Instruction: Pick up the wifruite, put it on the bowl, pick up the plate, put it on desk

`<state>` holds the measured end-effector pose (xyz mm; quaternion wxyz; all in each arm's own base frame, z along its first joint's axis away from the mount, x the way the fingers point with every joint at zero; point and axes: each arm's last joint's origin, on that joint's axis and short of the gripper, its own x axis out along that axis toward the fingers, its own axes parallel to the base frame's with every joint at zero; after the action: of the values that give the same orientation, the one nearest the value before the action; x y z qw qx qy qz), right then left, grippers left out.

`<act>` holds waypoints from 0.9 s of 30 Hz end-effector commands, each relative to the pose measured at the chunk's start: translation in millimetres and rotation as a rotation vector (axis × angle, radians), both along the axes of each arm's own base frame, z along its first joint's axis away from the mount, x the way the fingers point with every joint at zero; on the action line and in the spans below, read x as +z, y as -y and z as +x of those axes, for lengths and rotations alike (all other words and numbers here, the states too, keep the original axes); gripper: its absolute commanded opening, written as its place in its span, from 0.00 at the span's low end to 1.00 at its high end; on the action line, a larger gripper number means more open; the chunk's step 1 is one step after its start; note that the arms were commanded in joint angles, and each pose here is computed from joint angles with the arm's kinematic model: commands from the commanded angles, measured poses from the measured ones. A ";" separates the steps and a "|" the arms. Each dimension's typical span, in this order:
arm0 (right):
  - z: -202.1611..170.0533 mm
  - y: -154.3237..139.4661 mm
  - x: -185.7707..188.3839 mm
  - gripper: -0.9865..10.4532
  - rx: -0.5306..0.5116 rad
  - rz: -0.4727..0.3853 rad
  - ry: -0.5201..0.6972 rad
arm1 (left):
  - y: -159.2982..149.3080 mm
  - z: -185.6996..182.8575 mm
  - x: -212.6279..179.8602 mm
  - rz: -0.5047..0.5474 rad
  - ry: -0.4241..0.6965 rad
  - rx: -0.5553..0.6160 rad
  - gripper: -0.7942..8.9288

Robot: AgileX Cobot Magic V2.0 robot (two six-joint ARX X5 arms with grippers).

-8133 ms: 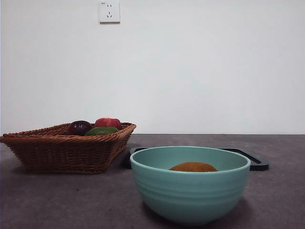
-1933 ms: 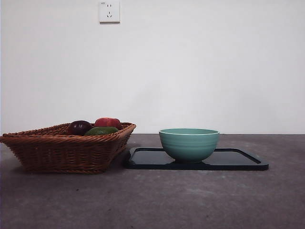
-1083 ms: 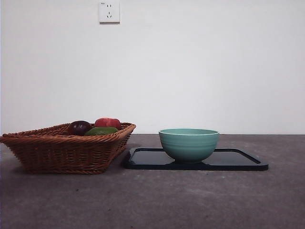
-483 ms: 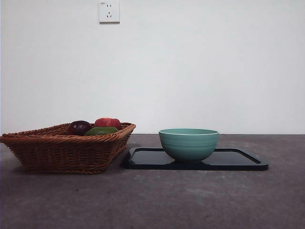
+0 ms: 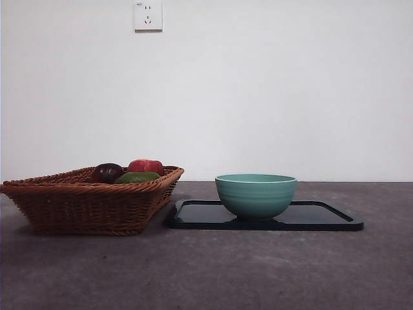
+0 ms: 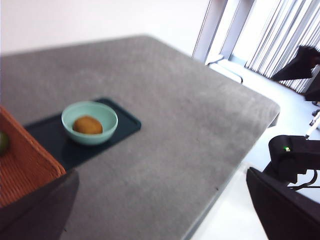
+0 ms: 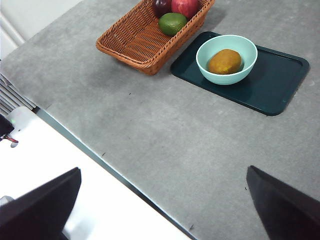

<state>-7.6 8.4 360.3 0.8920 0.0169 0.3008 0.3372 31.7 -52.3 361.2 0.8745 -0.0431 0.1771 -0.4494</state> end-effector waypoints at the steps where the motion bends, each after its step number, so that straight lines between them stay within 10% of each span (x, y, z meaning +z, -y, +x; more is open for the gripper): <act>1: -0.8 0.2 3.3 0.64 0.005 0.014 0.012 | 14.0 7.5 0.4 -0.006 -0.086 0.030 0.72; 27: 0.0 -0.1 4.6 0.64 0.004 0.019 0.027 | 185.0 127.3 17.9 0.443 -0.362 0.157 0.72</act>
<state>-7.6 8.4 360.3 0.8920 0.0169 0.3006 0.3372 156.5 -231.1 374.5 0.8490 0.0467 0.4272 -0.3075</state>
